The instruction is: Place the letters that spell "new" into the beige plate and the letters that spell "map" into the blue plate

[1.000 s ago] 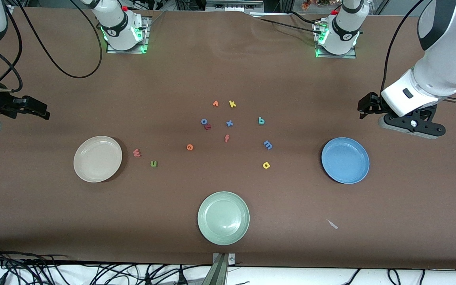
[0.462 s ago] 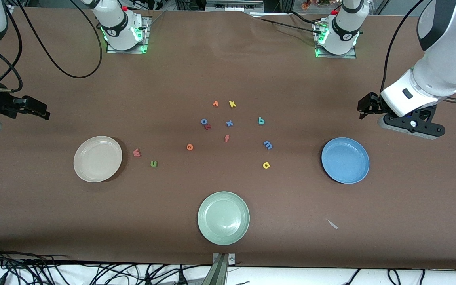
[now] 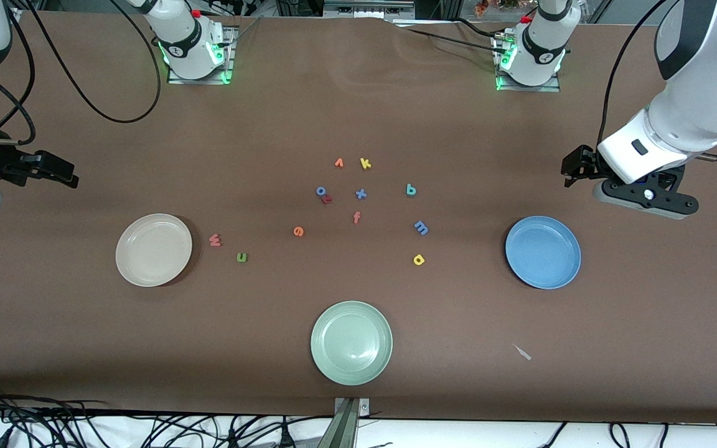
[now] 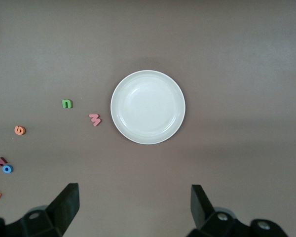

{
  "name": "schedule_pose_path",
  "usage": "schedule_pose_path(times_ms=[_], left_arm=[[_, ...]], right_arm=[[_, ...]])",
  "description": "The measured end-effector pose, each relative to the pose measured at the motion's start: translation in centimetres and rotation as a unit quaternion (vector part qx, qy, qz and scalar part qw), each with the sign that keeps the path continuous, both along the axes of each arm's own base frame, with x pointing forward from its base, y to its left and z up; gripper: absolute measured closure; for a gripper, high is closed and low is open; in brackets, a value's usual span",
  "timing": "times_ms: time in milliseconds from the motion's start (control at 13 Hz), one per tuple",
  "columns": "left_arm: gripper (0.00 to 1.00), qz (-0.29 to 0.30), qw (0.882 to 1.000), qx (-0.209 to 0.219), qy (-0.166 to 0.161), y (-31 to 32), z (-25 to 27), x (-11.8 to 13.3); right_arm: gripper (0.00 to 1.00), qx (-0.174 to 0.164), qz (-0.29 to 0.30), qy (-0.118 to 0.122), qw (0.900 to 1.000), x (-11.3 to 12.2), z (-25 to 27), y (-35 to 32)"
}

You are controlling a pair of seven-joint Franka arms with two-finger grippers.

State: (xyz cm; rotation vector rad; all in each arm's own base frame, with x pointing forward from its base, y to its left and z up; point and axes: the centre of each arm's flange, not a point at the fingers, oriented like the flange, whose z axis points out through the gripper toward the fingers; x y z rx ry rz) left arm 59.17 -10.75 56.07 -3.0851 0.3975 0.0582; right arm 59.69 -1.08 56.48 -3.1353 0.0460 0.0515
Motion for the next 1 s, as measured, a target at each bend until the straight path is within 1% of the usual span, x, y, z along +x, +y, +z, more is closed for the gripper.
schedule_pose_path(times_ms=[1000], left_arm=[[0.0, 0.0, 1.0, 0.002, 0.01, 0.0, -0.18, -0.21]], right_arm=[[0.0, 0.0, 0.0, 0.0, 1.0, -0.01, -0.01, 0.0]])
